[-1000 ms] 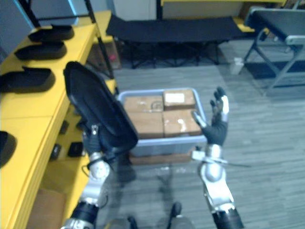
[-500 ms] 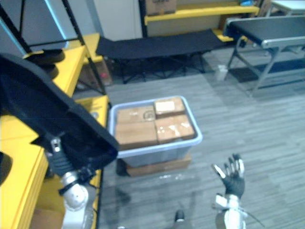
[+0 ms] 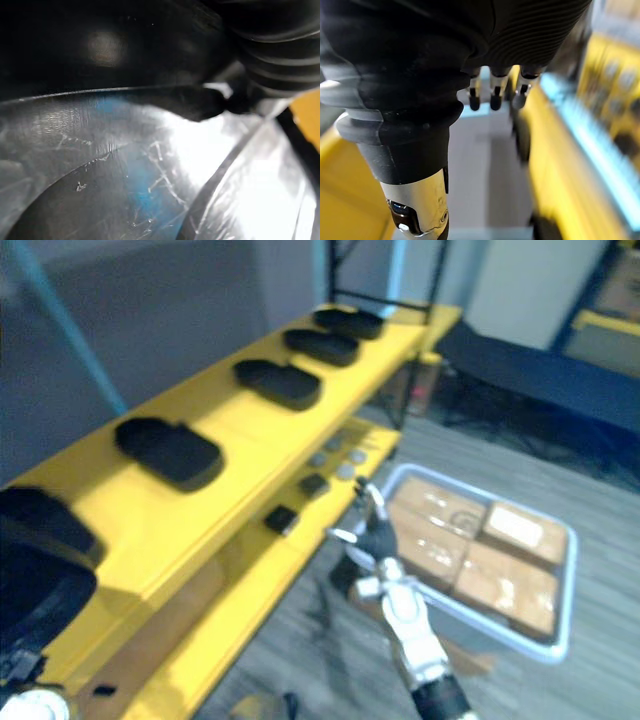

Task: Walk over and take plastic housings, then place them on the shelf

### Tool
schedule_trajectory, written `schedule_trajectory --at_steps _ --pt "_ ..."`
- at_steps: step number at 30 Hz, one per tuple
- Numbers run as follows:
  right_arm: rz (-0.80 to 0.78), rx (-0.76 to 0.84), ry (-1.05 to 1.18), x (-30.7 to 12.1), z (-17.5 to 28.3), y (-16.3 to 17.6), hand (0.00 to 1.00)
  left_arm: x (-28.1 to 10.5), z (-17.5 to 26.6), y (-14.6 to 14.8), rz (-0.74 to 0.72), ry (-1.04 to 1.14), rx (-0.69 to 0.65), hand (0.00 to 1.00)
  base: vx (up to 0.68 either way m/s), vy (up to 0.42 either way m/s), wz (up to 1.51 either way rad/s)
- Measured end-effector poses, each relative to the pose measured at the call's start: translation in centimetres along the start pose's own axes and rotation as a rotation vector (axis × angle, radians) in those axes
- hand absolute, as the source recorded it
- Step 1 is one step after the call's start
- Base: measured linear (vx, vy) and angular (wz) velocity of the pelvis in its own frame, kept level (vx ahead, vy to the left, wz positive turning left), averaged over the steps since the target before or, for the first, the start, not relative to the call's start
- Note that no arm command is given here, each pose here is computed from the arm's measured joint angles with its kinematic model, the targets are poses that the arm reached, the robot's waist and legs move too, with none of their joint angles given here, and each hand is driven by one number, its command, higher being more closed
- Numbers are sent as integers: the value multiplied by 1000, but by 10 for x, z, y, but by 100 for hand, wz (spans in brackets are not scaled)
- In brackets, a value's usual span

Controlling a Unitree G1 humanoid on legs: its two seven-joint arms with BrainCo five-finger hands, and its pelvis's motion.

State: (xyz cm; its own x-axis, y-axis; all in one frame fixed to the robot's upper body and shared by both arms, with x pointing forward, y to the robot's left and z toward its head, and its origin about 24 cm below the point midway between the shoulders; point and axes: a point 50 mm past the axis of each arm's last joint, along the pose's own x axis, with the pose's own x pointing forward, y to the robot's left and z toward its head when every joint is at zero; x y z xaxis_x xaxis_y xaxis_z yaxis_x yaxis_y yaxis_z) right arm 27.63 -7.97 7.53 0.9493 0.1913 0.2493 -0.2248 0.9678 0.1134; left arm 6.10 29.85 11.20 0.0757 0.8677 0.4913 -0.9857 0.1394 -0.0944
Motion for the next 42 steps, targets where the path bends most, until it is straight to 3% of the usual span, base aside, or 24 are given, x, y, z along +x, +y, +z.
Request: schedule_trajectory --at_steps 9,16,21,23,28,31,37,42 --pt "-57 -25 131 -18 -19 -22 0 -1 5 -3 -100 -29 -19 100 20 44 14" --pt "-89 -115 132 -29 -18 -49 0 -1 11 -15 -132 -27 -219 100 33 75 35" --pt "-144 -198 74 -40 -10 -71 0 2 56 -90 -593 -244 -575 100 67 69 113" --pt "-137 -274 -12 -35 3 -77 0 1 66 -101 -686 -303 -610 100 -8 -41 12" --pt "-75 -457 -223 -8 49 -85 0 -1 63 -105 -731 -305 -602 100 -110 -64 -67" --pt "-63 -484 -237 -6 52 -83 0 0 61 -108 -717 -297 -611 100 -173 -84 -31" --pt "-63 -458 -281 -9 53 -78 0 -1 48 -111 -652 -215 -601 100 -88 -50 5" --pt "-116 -318 -264 -19 41 -69 0 -6 40 -103 -632 -188 -534 100 -11 25 39"
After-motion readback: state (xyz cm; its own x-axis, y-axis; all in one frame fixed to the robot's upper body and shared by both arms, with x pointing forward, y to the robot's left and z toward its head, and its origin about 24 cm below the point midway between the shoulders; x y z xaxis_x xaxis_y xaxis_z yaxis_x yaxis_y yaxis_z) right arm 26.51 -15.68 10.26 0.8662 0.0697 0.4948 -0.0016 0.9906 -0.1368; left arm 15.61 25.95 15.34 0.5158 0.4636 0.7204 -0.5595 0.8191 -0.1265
